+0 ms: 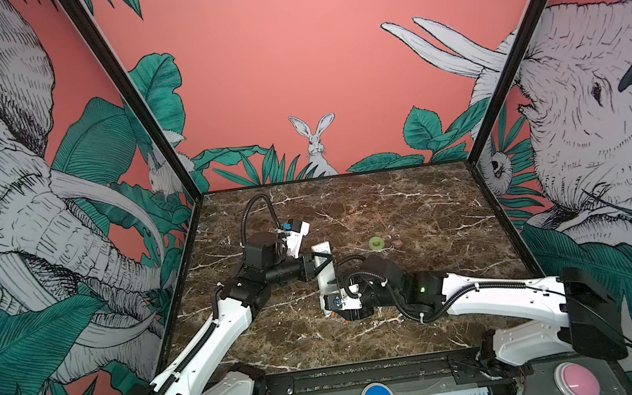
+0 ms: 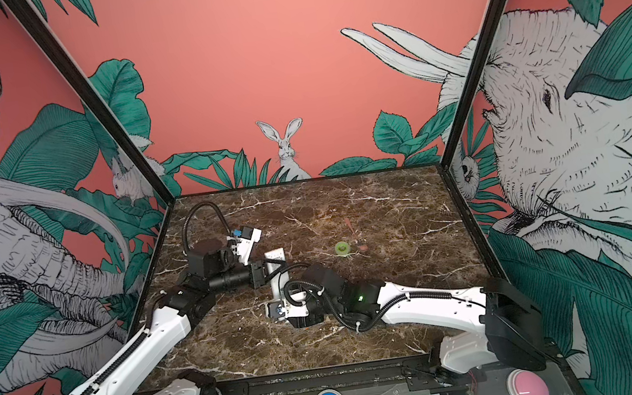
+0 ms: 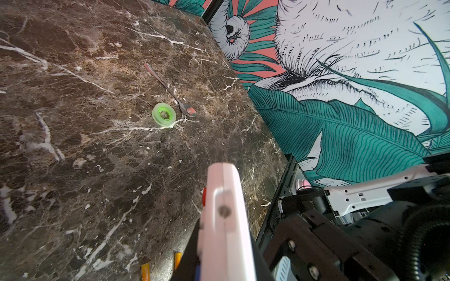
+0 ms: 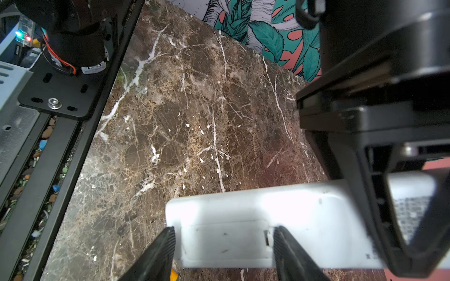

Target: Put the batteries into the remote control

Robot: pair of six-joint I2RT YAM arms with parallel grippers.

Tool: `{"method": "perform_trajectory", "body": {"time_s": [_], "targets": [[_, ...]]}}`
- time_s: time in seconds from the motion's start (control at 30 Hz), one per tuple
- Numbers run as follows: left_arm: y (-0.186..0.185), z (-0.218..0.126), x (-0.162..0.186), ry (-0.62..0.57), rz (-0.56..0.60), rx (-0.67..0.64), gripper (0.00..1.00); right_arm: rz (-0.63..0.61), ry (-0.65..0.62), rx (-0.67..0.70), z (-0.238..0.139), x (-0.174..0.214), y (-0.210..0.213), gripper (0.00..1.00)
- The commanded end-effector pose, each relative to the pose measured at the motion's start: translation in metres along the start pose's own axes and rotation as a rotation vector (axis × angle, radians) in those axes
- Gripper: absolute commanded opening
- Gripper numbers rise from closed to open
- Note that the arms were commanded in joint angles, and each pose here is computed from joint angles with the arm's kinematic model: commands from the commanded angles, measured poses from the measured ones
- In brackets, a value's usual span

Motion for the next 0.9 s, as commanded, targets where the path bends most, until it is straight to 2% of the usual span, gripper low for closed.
{"method": "perform_trajectory", "body": {"time_s": [0.0,0.33,0.63,0.87], "targets": [[-0.029,-0.008,-0.005,-0.011,0.047,0.101,0.00,0.022,0.013,-0.024,0.008,0.009,0.006,0.65],[-0.029,-0.007,-0.006,-0.010,0.049,0.104,0.00,0.033,0.006,-0.127,0.016,0.008,0.020,0.63],[-0.028,-0.007,-0.006,-0.012,0.051,0.098,0.00,0.048,-0.004,-0.203,0.013,0.007,0.032,0.51],[-0.021,-0.008,-0.008,-0.026,0.048,0.053,0.00,0.039,0.036,-0.264,0.013,0.009,0.039,0.36]]}}
Point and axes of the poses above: each gripper's point midway between its finger pads, its own z axis out along the fingers, its own y axis along the line the jaws close on, x = y × z, the point moved 2 cm from there along -z, back along the fingers, and after that the axes turned 15 degrees about -z, right-handed, at the moved point
